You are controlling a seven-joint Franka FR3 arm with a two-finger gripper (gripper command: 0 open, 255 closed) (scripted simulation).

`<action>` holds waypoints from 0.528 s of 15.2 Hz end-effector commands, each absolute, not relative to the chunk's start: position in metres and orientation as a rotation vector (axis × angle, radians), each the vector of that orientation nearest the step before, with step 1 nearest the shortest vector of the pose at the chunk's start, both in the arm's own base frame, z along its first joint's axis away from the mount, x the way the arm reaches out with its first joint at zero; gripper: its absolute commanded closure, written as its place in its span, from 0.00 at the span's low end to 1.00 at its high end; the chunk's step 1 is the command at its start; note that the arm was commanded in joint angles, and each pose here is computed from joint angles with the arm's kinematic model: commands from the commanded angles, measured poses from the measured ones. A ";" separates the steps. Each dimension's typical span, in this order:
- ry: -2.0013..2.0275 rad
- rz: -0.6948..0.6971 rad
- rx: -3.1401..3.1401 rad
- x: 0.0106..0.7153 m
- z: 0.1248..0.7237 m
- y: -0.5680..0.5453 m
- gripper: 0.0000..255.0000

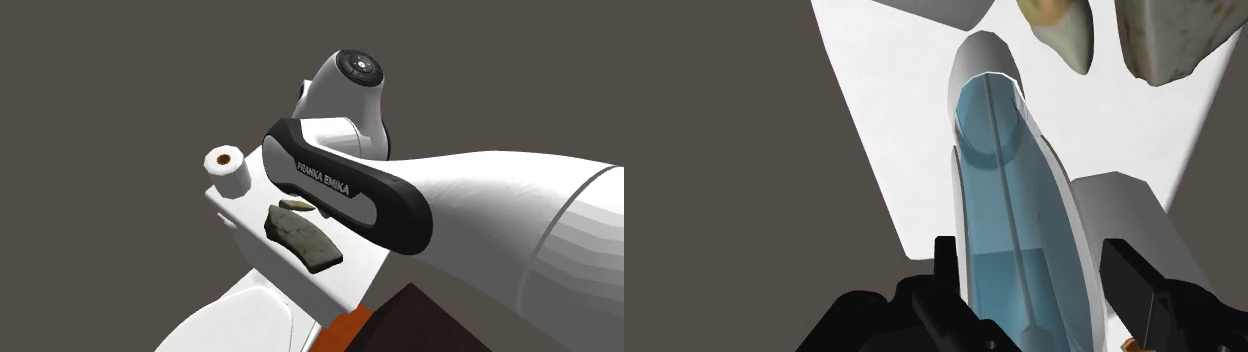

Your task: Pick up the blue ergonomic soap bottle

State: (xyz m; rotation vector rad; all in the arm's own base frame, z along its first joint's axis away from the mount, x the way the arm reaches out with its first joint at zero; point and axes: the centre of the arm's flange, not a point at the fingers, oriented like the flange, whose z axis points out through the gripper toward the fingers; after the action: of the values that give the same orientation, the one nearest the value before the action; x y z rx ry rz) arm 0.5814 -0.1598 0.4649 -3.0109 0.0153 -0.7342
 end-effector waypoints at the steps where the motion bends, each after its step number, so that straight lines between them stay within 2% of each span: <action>1: 0.015 -0.731 -3.011 0.581 0.464 -0.159 1.00; 8: 0.015 -0.731 -3.011 0.583 0.495 -0.159 1.00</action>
State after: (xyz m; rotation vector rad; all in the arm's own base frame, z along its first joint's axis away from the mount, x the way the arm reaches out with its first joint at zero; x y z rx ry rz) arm 0.5819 -0.1587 0.4891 -3.0111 0.0145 -0.7304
